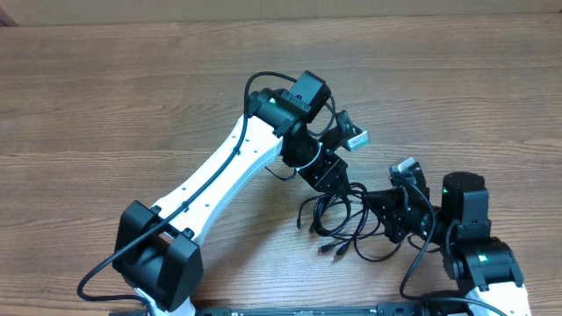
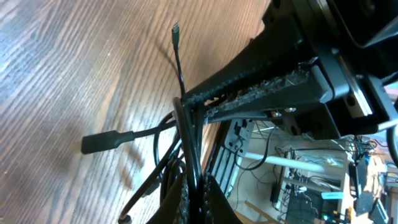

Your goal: Untangle cables

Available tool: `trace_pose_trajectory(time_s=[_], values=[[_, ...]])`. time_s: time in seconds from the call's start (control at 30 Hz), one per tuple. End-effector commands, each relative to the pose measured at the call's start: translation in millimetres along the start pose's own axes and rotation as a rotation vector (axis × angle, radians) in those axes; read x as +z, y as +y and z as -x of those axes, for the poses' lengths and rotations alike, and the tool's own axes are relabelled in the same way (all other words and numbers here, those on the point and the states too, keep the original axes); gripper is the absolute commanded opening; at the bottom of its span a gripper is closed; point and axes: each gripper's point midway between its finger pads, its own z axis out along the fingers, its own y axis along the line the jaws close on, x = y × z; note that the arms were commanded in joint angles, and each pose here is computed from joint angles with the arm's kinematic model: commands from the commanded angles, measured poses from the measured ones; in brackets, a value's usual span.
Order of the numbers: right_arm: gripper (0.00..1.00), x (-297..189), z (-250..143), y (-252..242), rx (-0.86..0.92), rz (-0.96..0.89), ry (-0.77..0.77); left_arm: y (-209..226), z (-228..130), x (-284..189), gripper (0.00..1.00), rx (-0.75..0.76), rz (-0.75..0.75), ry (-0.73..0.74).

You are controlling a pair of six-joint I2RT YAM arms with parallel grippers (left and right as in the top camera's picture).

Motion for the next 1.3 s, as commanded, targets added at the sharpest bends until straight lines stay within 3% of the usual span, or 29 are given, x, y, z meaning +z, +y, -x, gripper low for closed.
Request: trace_pose_trajectory(time_s=[0.0, 0.2, 0.37, 0.67, 1.0, 1.1, 1.2, 1.27], values=[[0.08, -3.6, 11.6, 2.9, -0.013, 0.002, -0.030, 0.9, 5.0, -5.3, 0.04, -0.020, 0.056, -0.018], [0.08, -3.8, 16.3, 2.4, 0.012, 0.000, -0.047, 46.2, 1.2, -14.0, 0.04, -0.255, 0.324, -0.030], [0.08, -4.2, 15.2, -9.7, 0.069, -0.069, -0.044, 67.4, -2.9, -22.8, 0.04, -0.360, 0.459, -0.049], [0.08, -13.3, 6.9, -54.6, 0.340, -0.335, -0.060, 67.5, -3.0, -22.9, 0.04, -0.359, 0.460, -0.049], [0.11, -20.6, -2.7, -71.7, 0.473, -0.449, -0.066, 67.5, -2.9, -22.9, 0.04, -0.359, 0.460, -0.049], [0.20, -20.5, -2.2, -71.5, 0.472, -0.448, -0.068, 67.4, -2.9, -22.8, 0.04, -0.359, 0.459, -0.049], [0.38, -20.1, -2.0, -70.7, 0.460, -0.442, -0.065, 66.0, -2.7, -22.1, 0.04, -0.353, 0.451, -0.047], [0.50, -15.5, -0.5, -60.0, 0.354, -0.375, -0.037, 54.9, -0.9, -17.2, 0.04, -0.283, 0.380, -0.032]])
